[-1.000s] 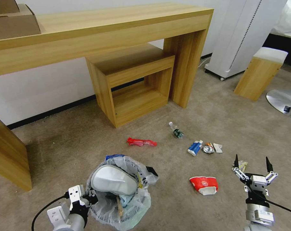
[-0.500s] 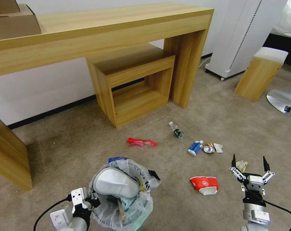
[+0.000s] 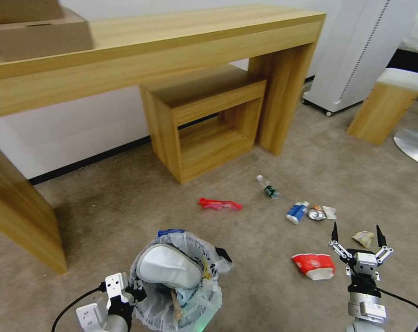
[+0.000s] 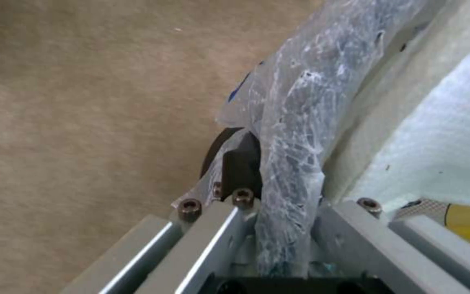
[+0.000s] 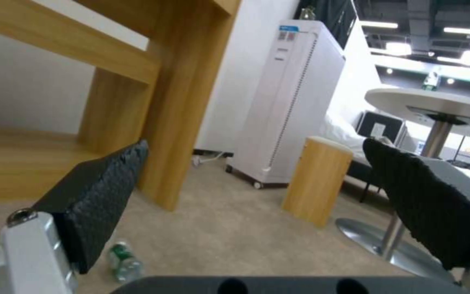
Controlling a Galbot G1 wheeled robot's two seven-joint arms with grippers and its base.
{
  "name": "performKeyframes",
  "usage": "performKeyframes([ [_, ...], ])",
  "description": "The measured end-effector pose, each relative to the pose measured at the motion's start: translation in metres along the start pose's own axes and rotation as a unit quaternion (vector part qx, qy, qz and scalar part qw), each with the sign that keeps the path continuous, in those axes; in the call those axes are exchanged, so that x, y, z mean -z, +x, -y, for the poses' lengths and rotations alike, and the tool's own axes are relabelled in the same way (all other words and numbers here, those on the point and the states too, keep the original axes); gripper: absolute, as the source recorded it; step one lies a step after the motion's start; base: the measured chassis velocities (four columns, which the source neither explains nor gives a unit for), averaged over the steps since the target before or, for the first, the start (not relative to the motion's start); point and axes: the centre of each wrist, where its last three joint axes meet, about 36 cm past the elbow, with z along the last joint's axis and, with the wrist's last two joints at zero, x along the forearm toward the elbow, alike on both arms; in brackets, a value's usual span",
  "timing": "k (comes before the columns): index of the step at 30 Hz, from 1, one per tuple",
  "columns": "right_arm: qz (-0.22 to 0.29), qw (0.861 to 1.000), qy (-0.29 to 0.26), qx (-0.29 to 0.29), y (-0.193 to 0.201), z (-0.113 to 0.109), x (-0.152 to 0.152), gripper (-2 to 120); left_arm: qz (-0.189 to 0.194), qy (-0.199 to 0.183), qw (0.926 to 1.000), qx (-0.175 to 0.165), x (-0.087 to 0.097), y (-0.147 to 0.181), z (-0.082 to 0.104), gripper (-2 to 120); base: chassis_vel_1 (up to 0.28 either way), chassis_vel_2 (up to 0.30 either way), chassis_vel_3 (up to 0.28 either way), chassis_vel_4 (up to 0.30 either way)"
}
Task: Pick up the trash bin and place the garbage on the floor into it.
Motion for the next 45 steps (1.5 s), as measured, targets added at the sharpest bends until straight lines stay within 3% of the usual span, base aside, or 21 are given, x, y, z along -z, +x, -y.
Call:
performKeyframes([
  [15, 0.011, 1.000, 0.001, -0.012, -0.005, -0.001, 0.000, 100, -0.003, -0.004, 1.0000, 0.003, -0.006, 0.000, 0.004, 0, 0.034, 0.024, -0.036, -0.024],
  [25, 0.021, 1.000, -0.021, -0.009, -0.011, -0.003, 0.006, 100, -0.006, -0.013, 0.9999, -0.003, 0.003, 0.005, -0.002, 0, 0.000, 0.000, 0.000, 0.000],
  [35, 0.013, 1.000, -0.020, -0.003, -0.002, -0.009, 0.005, 100, -0.020, 0.024, 0.9992, -0.023, 0.018, 0.014, 0.002, 0, 0.000, 0.000, 0.000, 0.000],
  [45, 0.014, 1.000, -0.022, -0.001, 0.001, -0.011, 0.007, 100, -0.015, 0.032, 0.9990, -0.027, 0.029, 0.021, 0.000, 0, 0.000, 0.000, 0.000, 0.000],
])
